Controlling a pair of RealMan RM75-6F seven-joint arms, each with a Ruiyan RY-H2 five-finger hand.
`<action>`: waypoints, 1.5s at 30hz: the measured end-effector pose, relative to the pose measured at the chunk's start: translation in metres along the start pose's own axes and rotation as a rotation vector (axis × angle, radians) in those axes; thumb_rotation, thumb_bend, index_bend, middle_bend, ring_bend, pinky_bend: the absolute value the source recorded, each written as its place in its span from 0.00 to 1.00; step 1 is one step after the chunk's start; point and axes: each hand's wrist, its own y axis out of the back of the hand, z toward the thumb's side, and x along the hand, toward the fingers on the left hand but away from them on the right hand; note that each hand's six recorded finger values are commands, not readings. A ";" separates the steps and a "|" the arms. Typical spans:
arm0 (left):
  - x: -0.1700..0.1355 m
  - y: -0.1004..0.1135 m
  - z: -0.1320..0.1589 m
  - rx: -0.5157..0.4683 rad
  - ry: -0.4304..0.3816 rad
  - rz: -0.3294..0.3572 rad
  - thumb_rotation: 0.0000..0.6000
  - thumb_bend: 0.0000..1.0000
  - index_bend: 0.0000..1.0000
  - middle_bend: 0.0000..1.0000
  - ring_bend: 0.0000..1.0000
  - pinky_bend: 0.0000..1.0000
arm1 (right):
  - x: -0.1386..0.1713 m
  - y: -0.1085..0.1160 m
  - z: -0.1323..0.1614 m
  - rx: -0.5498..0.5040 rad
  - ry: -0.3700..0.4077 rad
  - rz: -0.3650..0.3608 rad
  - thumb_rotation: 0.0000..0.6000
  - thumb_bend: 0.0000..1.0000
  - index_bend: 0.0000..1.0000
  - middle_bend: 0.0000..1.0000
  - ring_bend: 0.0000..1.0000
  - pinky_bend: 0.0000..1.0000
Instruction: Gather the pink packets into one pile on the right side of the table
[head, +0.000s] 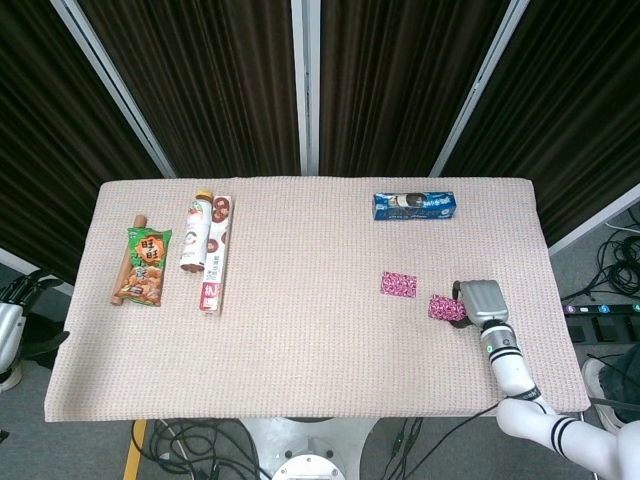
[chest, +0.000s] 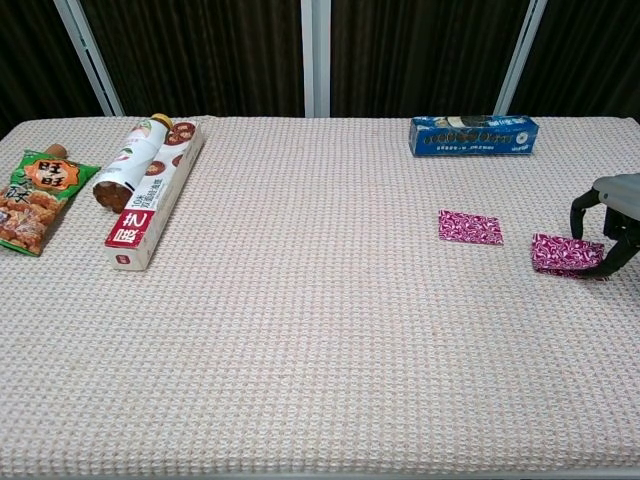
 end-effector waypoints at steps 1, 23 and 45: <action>0.000 0.000 0.000 -0.001 0.001 0.000 1.00 0.00 0.31 0.29 0.23 0.34 | 0.000 0.000 0.000 0.001 -0.002 0.001 0.87 0.03 0.48 1.00 1.00 0.99; 0.000 0.000 -0.003 -0.005 0.005 0.000 1.00 0.00 0.31 0.29 0.23 0.34 | -0.004 -0.005 0.000 0.015 -0.009 0.020 0.86 0.02 0.41 1.00 1.00 0.99; 0.002 0.004 0.002 -0.018 -0.010 0.007 1.00 0.00 0.31 0.29 0.23 0.34 | -0.001 0.020 0.006 -0.025 0.006 -0.034 0.80 0.02 0.39 1.00 1.00 0.99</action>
